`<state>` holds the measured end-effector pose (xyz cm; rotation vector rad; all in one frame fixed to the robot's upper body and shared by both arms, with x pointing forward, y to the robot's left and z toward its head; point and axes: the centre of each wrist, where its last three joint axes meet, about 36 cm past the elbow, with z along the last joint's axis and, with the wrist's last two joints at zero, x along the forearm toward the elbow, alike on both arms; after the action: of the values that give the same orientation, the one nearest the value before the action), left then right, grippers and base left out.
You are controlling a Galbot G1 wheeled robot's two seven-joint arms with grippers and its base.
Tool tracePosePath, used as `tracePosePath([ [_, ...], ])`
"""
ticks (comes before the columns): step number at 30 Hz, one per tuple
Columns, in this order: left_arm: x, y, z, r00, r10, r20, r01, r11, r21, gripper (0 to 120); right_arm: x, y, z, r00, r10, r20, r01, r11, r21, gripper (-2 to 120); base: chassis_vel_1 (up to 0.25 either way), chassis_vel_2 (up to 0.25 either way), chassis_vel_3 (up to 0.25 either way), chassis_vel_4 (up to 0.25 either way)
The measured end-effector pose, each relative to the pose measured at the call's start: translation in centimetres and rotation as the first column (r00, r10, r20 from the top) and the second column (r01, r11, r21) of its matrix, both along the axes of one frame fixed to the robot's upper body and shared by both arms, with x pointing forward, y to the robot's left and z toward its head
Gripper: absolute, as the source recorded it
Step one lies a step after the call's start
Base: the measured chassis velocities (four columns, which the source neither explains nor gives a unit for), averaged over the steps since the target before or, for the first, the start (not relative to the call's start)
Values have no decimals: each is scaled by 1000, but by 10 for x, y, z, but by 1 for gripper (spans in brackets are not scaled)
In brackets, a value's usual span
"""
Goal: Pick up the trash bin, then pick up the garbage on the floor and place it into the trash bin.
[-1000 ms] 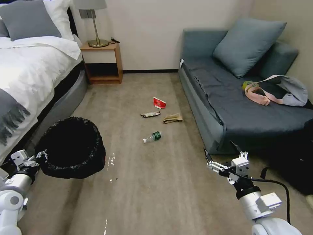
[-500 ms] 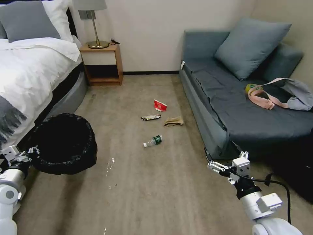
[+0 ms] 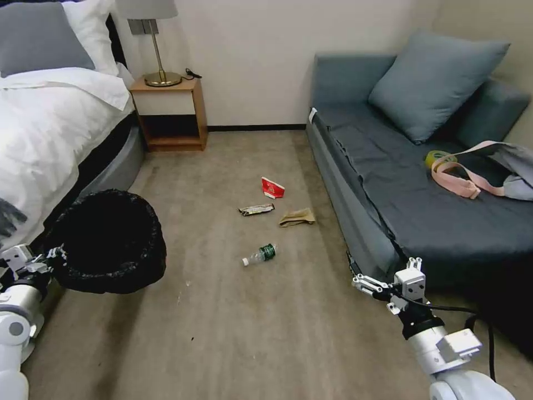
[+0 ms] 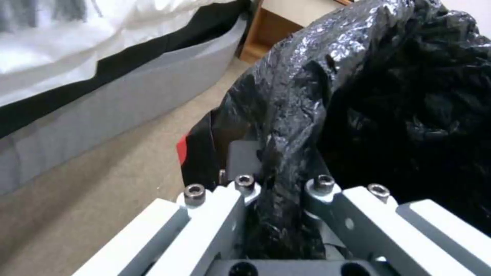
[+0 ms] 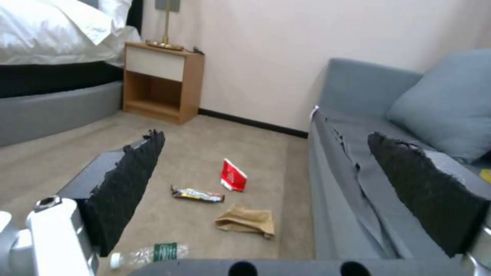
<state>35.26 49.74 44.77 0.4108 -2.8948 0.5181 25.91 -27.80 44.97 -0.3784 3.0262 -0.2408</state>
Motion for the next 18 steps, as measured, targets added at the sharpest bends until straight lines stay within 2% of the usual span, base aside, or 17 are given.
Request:
tracePosePath([
  [8, -2, 1, -3, 1000, 2, -3, -2, 1000, -6, 4, 1, 1, 0, 1000, 4, 0, -4, 1000, 3, 100, -169, 144, 146, -157],
  [18, -5, 3, -6, 1000, -17, -2, 17, 1000, -8, 4, 2, 2, -3, 1000, 10, -7, -10, 1000, 8, 100, -190, 207, 191, -193],
])
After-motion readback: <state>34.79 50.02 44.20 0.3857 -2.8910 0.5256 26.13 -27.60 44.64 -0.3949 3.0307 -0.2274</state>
